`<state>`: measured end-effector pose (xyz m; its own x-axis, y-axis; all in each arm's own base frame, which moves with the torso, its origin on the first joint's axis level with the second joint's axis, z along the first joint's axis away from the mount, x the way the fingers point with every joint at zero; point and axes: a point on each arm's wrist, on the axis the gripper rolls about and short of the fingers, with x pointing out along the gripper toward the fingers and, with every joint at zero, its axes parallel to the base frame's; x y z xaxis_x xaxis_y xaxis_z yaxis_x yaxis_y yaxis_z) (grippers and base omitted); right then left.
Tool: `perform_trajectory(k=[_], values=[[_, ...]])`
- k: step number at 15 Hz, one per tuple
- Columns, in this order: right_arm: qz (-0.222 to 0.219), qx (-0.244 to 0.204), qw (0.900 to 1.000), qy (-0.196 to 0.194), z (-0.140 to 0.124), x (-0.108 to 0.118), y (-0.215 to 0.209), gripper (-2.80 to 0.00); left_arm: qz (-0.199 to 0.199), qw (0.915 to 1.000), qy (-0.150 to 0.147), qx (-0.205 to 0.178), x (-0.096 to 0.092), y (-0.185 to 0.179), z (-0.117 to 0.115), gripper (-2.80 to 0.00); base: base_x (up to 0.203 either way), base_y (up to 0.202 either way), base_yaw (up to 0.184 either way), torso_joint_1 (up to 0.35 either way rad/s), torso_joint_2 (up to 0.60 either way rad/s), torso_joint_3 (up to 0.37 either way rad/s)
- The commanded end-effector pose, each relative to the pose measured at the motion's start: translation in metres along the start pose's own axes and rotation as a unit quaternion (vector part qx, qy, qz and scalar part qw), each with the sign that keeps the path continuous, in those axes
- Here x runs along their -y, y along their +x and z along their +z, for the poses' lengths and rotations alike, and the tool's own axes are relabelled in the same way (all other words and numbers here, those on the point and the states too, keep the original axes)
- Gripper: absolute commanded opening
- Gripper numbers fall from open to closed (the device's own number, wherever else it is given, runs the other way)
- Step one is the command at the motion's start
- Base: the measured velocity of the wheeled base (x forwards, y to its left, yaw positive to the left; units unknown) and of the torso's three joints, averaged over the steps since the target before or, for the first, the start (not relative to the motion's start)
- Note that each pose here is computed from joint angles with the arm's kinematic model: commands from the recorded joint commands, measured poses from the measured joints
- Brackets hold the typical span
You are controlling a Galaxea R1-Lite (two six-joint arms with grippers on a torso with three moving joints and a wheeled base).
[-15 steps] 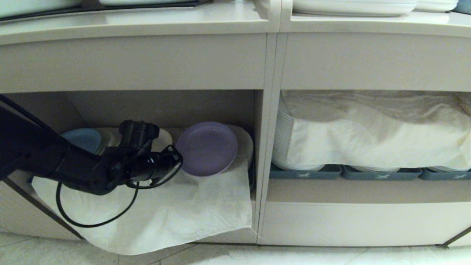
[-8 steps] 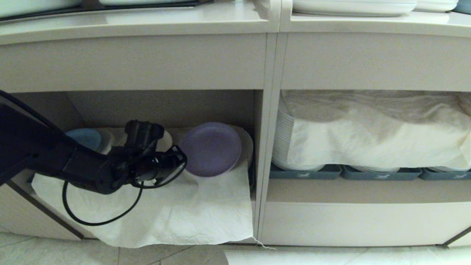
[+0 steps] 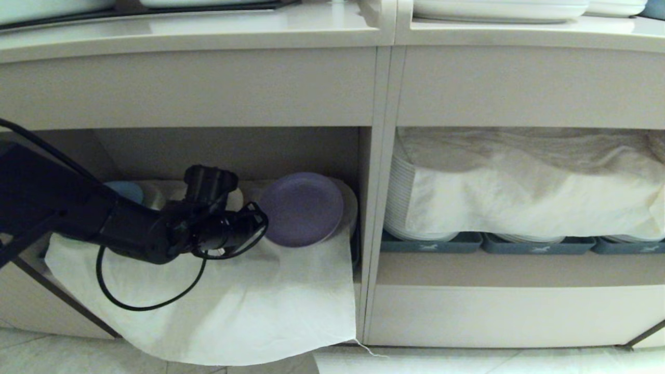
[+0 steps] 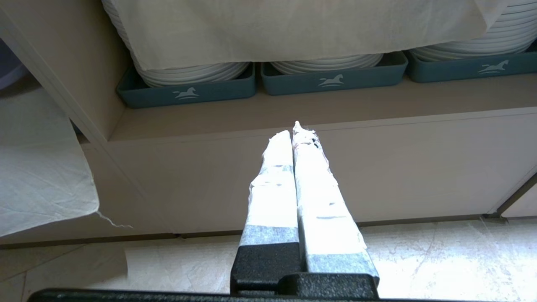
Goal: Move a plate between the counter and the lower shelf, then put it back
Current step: Put the plate in the cupboard
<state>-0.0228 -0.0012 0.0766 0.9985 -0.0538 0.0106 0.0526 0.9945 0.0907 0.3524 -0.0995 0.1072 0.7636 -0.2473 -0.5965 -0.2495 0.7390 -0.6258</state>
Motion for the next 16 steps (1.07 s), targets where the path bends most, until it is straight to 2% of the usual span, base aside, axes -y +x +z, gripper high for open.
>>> perform_trajectory(k=[1, 4, 16], values=[[-0.001, 0.000, 1.000, 0.000, 0.0000, 0.0000, 0.0000, -2.80, 0.002, 1.0000, -0.003, -0.001, 0.0010, 0.0032, 0.0010, -2.80, 0.000, 0.000, 0.000, 0.000, 0.00, 0.000], [-0.001, 0.000, 1.000, 0.000, 0.0000, 0.0000, 0.0000, -2.80, 0.008, 0.9999, 0.009, -0.007, 0.0021, 0.0066, 0.0021, -2.80, 0.000, 0.000, 0.000, 0.000, 0.00, 0.000], [0.000, 0.000, 1.000, 0.000, 0.0000, 0.0000, 0.0000, -2.80, 0.004, 0.9999, 0.010, -0.004, 0.0049, 0.0128, 0.0047, -2.80, 0.000, 0.000, 0.000, 0.000, 0.00, 0.000]])
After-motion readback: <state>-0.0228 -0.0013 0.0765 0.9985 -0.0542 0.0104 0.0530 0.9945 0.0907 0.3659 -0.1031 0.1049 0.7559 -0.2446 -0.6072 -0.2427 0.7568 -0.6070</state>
